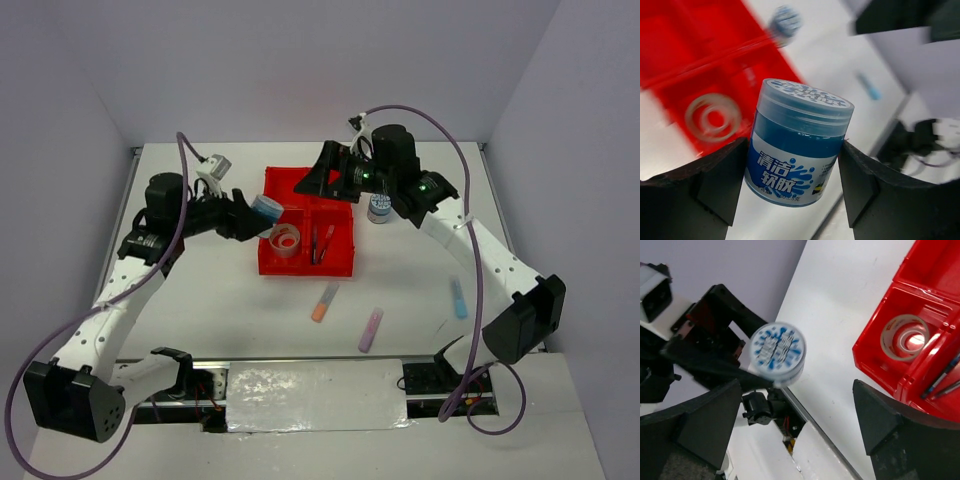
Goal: Sort the stationery into containers
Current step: Place the stationery in the storage box.
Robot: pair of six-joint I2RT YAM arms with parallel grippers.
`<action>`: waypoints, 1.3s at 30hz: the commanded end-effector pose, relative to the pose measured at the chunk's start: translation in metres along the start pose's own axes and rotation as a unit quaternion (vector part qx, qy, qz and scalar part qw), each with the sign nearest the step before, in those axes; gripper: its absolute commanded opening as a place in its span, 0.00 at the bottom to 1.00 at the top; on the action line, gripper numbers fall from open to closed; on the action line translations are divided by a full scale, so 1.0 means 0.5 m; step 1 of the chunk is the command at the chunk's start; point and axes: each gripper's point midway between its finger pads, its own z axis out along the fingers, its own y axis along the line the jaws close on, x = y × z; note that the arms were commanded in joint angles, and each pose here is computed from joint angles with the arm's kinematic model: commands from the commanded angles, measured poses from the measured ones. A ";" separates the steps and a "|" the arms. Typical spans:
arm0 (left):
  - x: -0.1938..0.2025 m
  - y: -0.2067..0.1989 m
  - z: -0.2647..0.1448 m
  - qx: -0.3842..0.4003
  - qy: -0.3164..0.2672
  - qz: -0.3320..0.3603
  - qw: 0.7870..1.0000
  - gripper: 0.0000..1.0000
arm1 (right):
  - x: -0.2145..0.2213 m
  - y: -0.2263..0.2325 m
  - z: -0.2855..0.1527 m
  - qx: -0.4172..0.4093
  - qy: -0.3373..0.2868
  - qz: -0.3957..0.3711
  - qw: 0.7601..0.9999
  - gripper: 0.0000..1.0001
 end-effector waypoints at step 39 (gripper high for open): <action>-0.084 -0.228 -0.056 0.288 -0.022 0.085 0.954 0.00 | 0.069 0.149 0.012 -0.147 0.039 -0.110 0.982 0.51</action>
